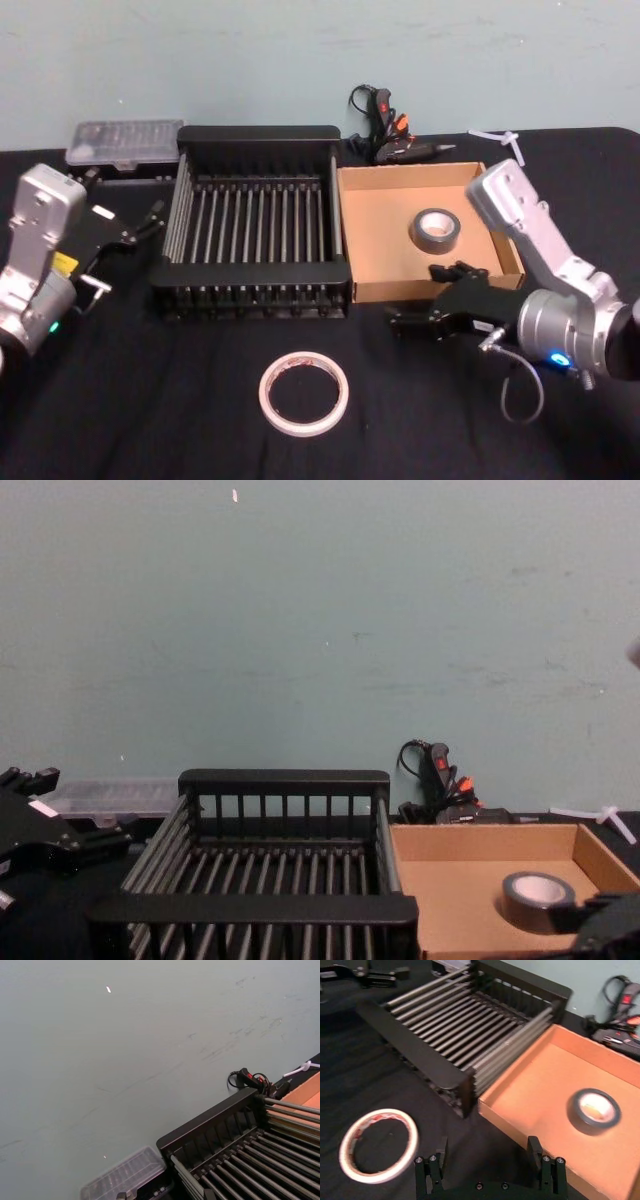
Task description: Pick up the white tape and place it into the black box , Pick up the silver tape and place it into the brown box.
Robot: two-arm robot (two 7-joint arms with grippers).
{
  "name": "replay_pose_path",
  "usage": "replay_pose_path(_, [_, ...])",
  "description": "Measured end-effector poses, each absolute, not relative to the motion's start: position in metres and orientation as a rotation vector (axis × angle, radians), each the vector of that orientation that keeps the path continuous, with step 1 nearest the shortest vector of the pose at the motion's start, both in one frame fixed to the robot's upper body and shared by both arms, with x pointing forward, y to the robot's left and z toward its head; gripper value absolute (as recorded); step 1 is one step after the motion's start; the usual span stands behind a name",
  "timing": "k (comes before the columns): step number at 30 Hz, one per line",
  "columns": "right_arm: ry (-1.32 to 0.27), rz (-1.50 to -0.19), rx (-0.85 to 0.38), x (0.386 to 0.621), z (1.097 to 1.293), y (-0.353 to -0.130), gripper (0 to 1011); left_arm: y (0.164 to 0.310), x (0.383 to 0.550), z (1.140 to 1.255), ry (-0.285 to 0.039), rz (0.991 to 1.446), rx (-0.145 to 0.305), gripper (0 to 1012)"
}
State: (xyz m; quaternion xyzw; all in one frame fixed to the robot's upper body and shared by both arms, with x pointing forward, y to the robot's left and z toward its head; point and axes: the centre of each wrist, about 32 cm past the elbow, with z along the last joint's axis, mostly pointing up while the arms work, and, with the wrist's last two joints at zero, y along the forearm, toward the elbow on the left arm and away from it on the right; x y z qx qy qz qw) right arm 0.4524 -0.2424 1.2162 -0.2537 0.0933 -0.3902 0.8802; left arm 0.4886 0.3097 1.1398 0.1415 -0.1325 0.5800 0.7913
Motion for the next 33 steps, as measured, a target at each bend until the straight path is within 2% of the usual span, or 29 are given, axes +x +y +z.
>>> replay_pose_path(10, [0.189,-0.74,-0.543,0.458,1.212,-0.222,1002,0.31,0.489,1.14,-0.285,1.248,0.304,1002])
replay_pose_path(24, [0.223,-0.671,-0.658,0.462,1.204,-0.186,1002,0.31,0.489,1.14,-0.285,1.248,0.304,1001])
replay_pose_path(33, [0.212,-0.647,-0.695,0.459,1.201,-0.174,1002,0.31,0.489,1.14,-0.285,1.248,0.305,1001])
